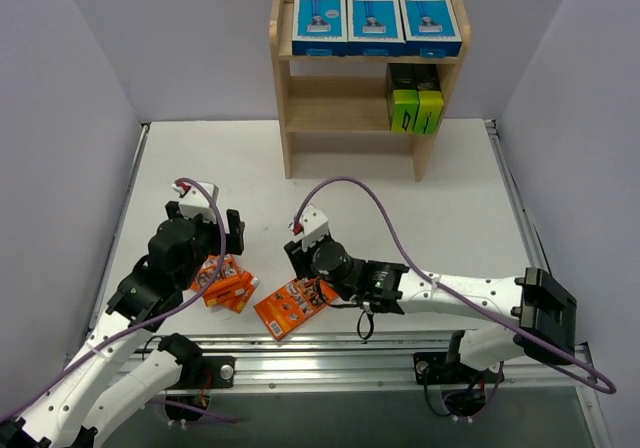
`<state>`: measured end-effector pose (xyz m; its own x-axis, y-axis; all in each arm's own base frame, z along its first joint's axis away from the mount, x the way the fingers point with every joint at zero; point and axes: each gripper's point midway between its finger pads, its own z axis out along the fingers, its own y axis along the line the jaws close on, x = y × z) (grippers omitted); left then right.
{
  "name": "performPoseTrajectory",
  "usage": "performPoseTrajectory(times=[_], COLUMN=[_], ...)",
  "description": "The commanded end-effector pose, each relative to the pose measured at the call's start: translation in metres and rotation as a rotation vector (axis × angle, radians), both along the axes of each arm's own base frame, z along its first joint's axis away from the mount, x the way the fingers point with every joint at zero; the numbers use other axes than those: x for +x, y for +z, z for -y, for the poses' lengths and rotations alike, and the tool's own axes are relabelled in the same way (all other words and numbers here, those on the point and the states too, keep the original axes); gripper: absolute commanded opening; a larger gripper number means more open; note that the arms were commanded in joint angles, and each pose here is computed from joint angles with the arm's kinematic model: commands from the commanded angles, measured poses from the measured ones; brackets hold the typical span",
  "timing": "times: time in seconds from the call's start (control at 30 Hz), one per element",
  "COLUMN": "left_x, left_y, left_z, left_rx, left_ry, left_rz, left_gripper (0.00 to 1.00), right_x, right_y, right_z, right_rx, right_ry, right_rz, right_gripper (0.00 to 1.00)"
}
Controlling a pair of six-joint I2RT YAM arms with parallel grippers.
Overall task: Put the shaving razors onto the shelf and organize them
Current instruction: Grab a shaving razor with the right arm
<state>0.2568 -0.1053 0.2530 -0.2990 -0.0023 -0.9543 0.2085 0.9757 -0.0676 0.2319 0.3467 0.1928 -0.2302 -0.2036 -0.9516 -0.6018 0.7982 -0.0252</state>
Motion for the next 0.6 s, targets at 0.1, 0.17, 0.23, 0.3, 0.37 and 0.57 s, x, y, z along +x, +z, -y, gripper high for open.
performPoseTrajectory(times=[0.1, 0.17, 0.23, 0.3, 0.37, 0.57], left_x=[-0.001, 0.000, 0.000, -0.001, -0.001, -0.004], left_y=[0.004, 0.004, 0.004, 0.004, 0.005, 0.011], left_z=[-0.030, -0.032, -0.034, -0.034, -0.034, -0.040], left_rx=[0.031, 0.035, 0.041, 0.037, 0.035, 0.033], left_ry=[0.134, 0.146, 0.158, 0.157, 0.151, 0.170], left_rz=[0.055, 0.057, 0.054, 0.053, 0.055, 0.071], left_gripper=[0.97, 0.97, 0.95, 0.94, 0.94, 0.94], right_x=[-0.068, -0.080, -0.094, -0.100, -0.102, -0.112], right_y=[-0.045, -0.051, -0.061, -0.069, -0.079, -0.087], right_z=[-0.044, -0.052, -0.059, -0.060, -0.055, -0.052], right_rx=[0.085, 0.096, 0.076, 0.057, 0.027, 0.075], right_ry=[0.072, 0.082, 0.104, 0.086, 0.063, 0.072], right_rz=[-0.158, -0.189, -0.208, -0.221, -0.243, -0.316], right_gripper=[0.45, 0.45, 0.46, 0.49, 0.52, 0.62])
